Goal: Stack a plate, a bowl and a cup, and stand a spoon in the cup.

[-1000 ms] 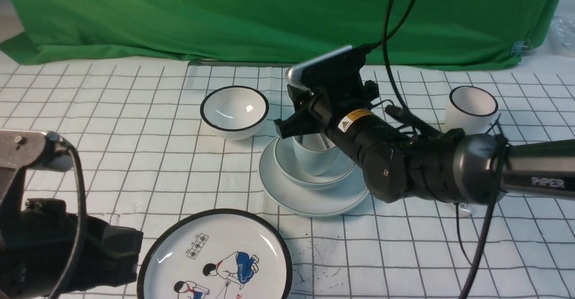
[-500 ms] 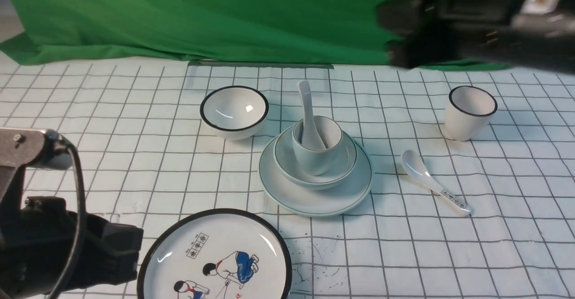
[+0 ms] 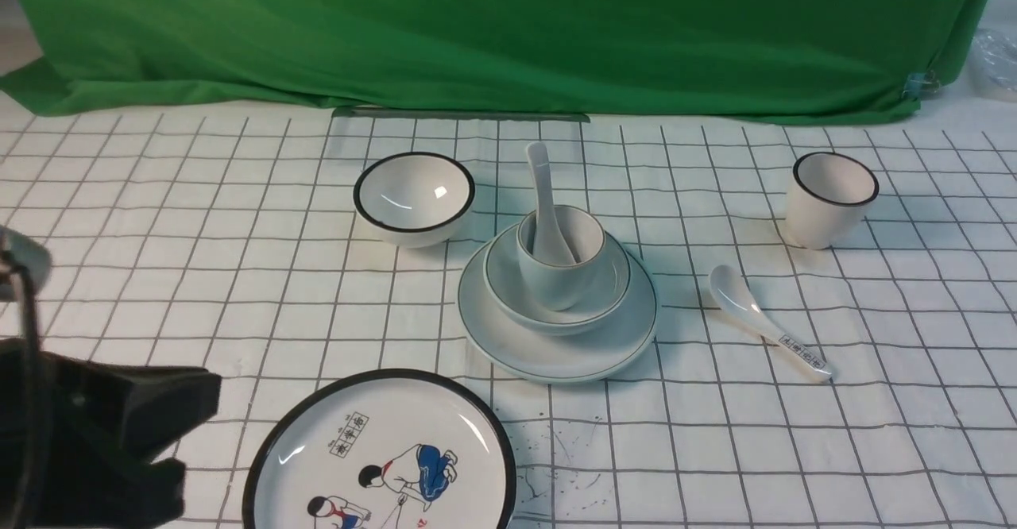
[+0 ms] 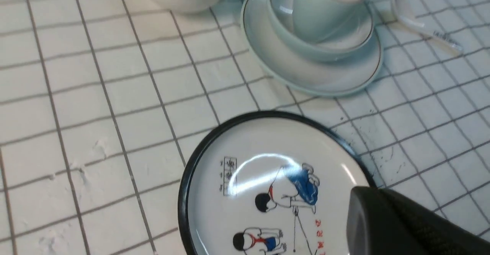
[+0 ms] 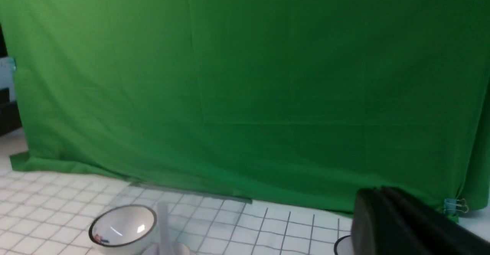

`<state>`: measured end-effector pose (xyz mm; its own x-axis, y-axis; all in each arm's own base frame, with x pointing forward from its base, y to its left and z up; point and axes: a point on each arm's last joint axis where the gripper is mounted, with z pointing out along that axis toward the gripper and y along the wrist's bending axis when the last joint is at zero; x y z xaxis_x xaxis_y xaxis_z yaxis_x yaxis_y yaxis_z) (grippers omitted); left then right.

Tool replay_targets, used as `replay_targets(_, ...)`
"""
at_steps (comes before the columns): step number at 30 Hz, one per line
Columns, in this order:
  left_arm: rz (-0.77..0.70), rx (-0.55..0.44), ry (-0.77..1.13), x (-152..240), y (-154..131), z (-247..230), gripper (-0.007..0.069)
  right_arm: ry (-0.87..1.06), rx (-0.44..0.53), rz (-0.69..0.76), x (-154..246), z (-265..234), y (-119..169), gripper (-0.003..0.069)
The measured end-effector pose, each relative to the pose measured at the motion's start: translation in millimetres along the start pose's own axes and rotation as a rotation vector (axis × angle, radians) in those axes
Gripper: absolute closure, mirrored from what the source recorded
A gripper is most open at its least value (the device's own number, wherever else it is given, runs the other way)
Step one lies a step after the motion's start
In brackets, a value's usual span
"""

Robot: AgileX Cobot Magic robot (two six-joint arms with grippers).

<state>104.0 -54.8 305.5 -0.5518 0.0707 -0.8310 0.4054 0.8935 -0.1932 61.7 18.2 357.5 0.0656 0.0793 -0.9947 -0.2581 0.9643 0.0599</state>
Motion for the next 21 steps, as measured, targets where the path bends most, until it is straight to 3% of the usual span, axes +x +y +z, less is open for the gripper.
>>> replay_targets(5,0.034,0.028,-0.188,7,-6,-44,0.0624,-0.15,0.029,0.039,35,-24,-4,0.0623)
replay_targets(13,0.082,0.043,-0.38,23,-10,-88,0.0624,-0.2,0.038,0.038,42,-30,-6,0.054)
replay_targets(21,0.099,0.032,-0.406,26,-10,-93,0.0624,-0.199,0.038,0.037,42,-29,-6,0.0507)
